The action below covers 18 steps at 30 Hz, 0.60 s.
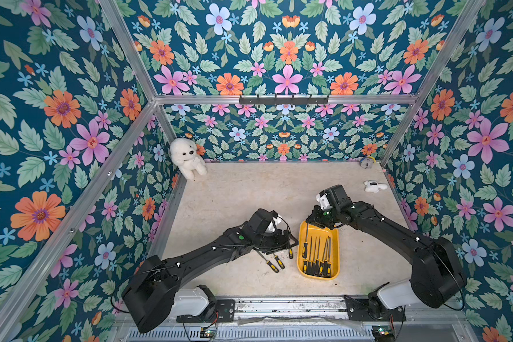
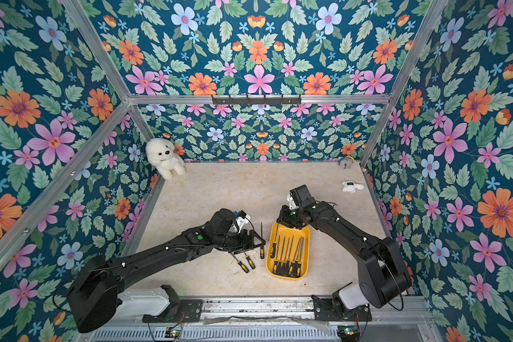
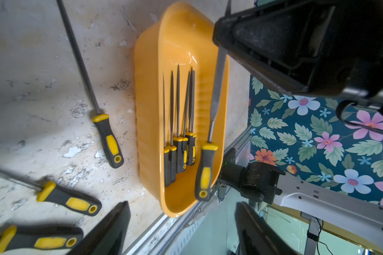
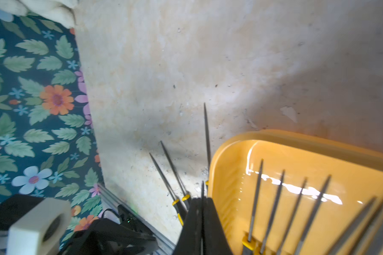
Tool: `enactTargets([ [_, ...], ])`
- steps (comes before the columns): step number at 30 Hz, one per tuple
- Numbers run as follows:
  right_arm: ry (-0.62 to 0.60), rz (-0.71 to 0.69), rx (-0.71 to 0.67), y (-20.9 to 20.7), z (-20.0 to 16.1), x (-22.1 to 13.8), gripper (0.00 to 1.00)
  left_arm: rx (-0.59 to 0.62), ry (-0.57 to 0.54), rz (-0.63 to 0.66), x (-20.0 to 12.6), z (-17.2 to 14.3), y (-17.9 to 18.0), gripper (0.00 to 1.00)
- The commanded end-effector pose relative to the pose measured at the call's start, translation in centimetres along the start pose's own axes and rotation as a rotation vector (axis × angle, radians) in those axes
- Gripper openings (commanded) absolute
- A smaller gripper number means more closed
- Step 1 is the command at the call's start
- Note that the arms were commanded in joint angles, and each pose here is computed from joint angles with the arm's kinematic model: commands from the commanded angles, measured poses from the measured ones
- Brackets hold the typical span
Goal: Put the file tool into the storage box
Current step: Place the file tool in the storage box.
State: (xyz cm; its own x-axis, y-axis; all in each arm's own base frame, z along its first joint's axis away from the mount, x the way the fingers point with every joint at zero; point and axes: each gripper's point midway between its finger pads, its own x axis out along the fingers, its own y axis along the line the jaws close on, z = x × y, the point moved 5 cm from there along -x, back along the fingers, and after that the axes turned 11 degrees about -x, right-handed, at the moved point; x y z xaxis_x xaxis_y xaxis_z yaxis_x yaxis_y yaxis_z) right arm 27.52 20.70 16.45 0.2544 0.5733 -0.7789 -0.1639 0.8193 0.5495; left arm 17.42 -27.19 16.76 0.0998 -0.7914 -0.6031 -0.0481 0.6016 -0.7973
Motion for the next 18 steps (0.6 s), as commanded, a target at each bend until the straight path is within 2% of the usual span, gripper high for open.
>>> enactTargets([
  [1,0.086,-0.149,-0.001,-2.4,-1.8,0.0,0.00,-0.017,-0.034,0.008,-0.4,0.6,0.7,0.82],
  [7,0.074,-0.121,0.044,-2.7,-2.5,1.7,0.00,-0.037,-0.045,0.048,-0.3,0.7,2.3,0.82],
  [18,0.125,-0.187,-0.004,-2.7,-4.6,4.9,0.00,-0.065,-0.072,0.084,-0.7,0.5,3.9,0.81],
])
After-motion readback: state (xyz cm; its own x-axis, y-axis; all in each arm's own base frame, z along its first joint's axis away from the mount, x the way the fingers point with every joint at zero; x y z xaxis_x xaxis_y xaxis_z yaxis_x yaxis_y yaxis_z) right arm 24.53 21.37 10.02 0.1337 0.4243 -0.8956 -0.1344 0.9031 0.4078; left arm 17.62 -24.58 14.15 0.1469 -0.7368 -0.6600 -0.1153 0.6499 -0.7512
